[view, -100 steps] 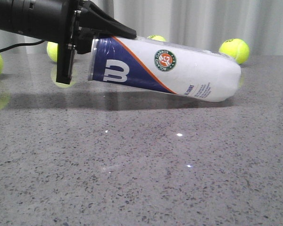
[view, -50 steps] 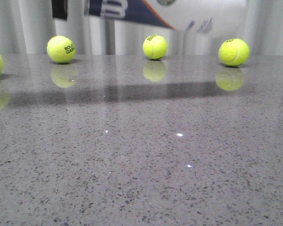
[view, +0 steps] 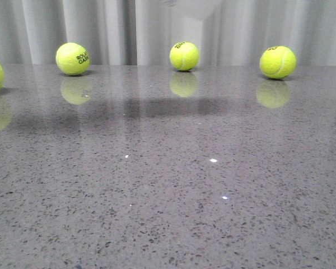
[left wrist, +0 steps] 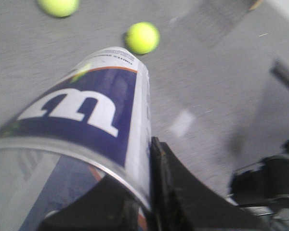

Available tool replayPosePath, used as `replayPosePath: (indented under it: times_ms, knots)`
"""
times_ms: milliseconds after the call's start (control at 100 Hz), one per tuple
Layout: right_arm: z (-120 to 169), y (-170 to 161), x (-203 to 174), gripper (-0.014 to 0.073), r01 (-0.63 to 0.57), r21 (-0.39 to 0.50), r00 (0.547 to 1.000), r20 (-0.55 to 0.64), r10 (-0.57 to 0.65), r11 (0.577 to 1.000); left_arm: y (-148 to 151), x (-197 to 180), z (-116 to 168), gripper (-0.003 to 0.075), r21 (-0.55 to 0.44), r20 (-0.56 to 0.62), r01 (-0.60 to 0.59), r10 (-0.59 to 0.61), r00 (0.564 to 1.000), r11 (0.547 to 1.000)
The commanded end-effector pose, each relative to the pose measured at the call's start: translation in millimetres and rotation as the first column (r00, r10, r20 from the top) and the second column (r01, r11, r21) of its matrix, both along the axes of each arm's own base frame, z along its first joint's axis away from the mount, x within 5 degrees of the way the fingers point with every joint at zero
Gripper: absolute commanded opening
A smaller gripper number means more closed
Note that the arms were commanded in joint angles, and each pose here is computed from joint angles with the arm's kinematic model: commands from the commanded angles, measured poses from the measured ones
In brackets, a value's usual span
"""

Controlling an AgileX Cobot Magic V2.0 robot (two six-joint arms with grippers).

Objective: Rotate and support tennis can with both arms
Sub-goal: 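Lift the can's blue end with the left gripper, tilting it upright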

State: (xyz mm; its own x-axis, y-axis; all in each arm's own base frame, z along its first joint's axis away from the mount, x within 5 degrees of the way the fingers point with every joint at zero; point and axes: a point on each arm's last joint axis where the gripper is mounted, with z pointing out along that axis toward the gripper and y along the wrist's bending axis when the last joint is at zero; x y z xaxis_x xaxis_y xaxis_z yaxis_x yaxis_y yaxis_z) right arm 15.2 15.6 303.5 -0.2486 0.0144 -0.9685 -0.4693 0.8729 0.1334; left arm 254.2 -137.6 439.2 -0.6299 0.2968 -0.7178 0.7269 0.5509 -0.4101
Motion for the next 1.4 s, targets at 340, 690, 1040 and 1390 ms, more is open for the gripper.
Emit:
replayPosePath:
  times_ms: [340, 690, 1040, 1390]
  knots:
    - [12.3, -0.5, 1.6, -0.0057, 0.015, 0.031, 0.997, 0.073, -0.017, 0.999, -19.3, -47.0, 22.9, -0.0021, 0.302, 0.115, -0.158, 0.128, 0.985, 0.94]
    - [12.3, -0.5, 1.6, -0.0057, 0.015, 0.031, 0.997, 0.073, -0.017, 0.999, -34.7, -55.0, 18.5, -0.0021, 0.421, 0.222, -0.173, 0.084, 0.971, 0.89]
    - [12.3, -0.5, 1.6, -0.0057, 0.015, 0.031, 0.997, 0.073, -0.017, 0.999, -49.3, -38.2, -0.2, -0.002, 0.497, 0.207, -0.109, 0.004, 0.978, 0.861]
    - [12.3, -0.5, 1.6, -0.0057, 0.015, 0.031, 0.997, 0.073, -0.017, 0.999, -51.3, -36.9, -2.3, 0.0134, 0.515, 0.216, -0.078, -0.041, 0.976, 0.854]
